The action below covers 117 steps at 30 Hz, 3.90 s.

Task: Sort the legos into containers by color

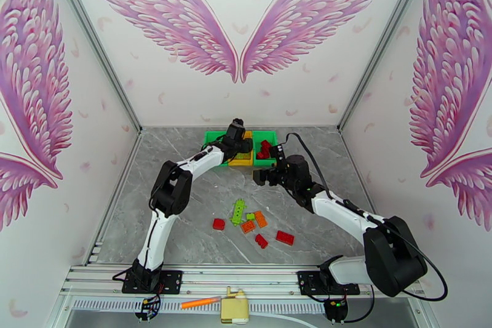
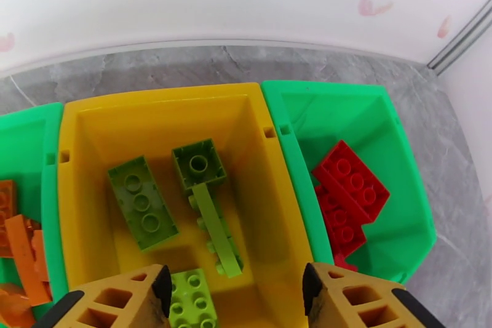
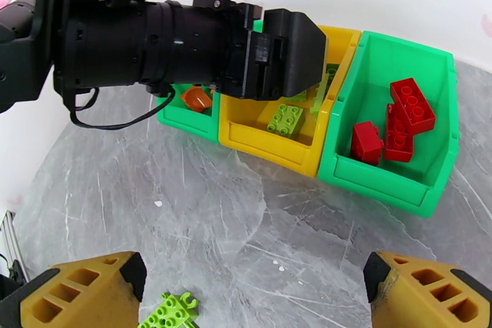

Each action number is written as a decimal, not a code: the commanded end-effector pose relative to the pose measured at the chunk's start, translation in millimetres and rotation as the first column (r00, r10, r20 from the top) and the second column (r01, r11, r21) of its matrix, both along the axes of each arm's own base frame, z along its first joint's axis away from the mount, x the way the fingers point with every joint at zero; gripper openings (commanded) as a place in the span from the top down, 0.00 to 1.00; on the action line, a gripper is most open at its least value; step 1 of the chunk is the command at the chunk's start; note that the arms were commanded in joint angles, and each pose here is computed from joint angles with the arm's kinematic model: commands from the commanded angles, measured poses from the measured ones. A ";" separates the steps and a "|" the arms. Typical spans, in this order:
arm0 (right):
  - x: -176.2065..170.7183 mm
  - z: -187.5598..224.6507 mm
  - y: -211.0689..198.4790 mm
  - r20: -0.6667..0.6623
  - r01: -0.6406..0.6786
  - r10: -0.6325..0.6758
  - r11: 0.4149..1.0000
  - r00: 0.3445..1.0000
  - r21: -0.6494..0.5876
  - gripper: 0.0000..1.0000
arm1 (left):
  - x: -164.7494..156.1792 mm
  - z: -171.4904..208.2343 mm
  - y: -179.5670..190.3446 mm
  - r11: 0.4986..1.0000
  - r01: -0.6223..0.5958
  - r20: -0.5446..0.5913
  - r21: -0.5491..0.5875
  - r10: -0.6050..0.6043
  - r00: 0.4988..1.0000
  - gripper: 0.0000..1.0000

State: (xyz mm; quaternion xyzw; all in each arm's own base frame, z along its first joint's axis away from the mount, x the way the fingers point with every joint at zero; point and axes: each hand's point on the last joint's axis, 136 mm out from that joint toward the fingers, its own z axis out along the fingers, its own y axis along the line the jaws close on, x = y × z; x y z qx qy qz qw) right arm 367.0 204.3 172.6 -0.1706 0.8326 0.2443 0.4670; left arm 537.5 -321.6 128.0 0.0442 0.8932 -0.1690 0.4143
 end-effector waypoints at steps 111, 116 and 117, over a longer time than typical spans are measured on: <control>20.4 -53.6 92.9 -0.198 0.219 -0.283 0.931 0.939 -0.292 0.70 | -145.4 49.2 184.5 0.970 -0.243 0.095 0.010 0.241 0.966 0.12; 72.5 -28.7 86.0 -0.123 0.264 -0.299 0.933 0.946 -0.244 0.69 | -165.4 33.7 175.3 0.974 -0.226 0.089 0.001 0.225 0.970 0.11; 82.3 -23.5 85.2 -0.112 0.274 -0.306 0.933 0.946 -0.232 0.69 | -168.8 31.9 172.9 0.975 -0.223 0.084 -0.004 0.222 0.971 0.11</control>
